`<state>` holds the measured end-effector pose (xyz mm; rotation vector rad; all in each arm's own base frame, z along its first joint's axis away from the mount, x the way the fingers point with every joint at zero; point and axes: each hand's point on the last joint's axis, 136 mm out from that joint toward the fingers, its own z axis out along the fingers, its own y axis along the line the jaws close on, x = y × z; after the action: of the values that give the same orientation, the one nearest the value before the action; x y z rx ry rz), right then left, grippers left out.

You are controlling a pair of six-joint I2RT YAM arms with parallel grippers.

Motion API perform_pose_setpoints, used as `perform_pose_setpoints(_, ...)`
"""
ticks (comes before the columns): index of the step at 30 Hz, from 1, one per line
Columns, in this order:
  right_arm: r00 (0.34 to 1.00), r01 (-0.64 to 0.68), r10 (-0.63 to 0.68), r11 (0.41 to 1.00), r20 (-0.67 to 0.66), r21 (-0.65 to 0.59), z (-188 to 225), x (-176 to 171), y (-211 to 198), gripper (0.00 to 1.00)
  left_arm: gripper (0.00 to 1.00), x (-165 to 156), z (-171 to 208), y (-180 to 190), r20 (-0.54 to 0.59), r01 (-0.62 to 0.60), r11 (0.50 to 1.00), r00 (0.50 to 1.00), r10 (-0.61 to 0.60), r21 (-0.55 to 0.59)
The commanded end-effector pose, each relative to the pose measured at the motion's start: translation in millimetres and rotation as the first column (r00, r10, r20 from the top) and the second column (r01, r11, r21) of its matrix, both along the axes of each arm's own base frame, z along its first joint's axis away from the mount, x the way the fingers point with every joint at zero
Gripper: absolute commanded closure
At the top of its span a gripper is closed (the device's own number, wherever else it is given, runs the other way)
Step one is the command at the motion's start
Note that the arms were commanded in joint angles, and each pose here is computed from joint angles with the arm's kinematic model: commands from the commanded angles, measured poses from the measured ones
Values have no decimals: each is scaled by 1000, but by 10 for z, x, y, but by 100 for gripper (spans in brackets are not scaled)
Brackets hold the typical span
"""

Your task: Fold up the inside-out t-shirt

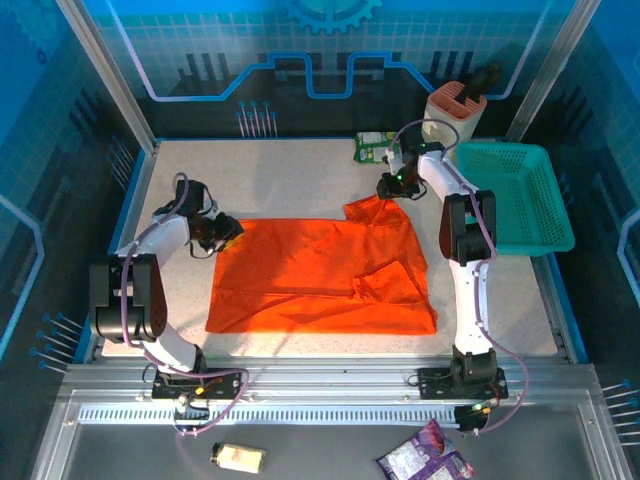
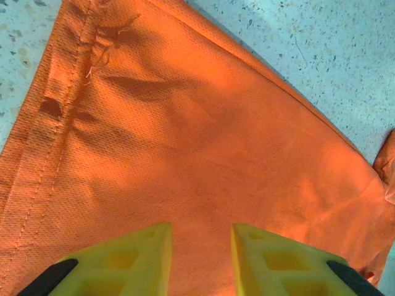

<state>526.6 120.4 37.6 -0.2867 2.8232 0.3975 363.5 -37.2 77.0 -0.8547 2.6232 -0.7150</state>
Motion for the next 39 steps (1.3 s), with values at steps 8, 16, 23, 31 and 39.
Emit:
perform_pose_setpoints(8, 1000, 18, -19, 1000, 11, 12, -56, 149, -23, 65, 68, -13, -49, -10, -10, 18, 1000, 1000, -18, -14)
perform_pose_setpoints(16, 1000, 13, -13, 1000, 13, 3, -99, 240, -10, 69, 68, 49, -66, 12, -18, 26, 1000, 1000, -26, -1)
perform_pose_setpoints(23, 1000, 11, -11, 1000, 13, 3, -103, 248, -9, 79, 68, 195, -23, 76, -15, 37, 999, 999, -37, 38)
perform_pose_setpoints(31, 1000, -5, 5, 1000, 17, 12, 3, 191, 65, 93, 68, 506, 31, 457, -58, 43, 966, 998, -29, 256)
perform_pose_setpoints(39, 1000, 2, -3, 1000, 11, 12, 18, 152, 72, 92, 67, 663, -177, 649, -145, 120, 927, 987, -72, 355)
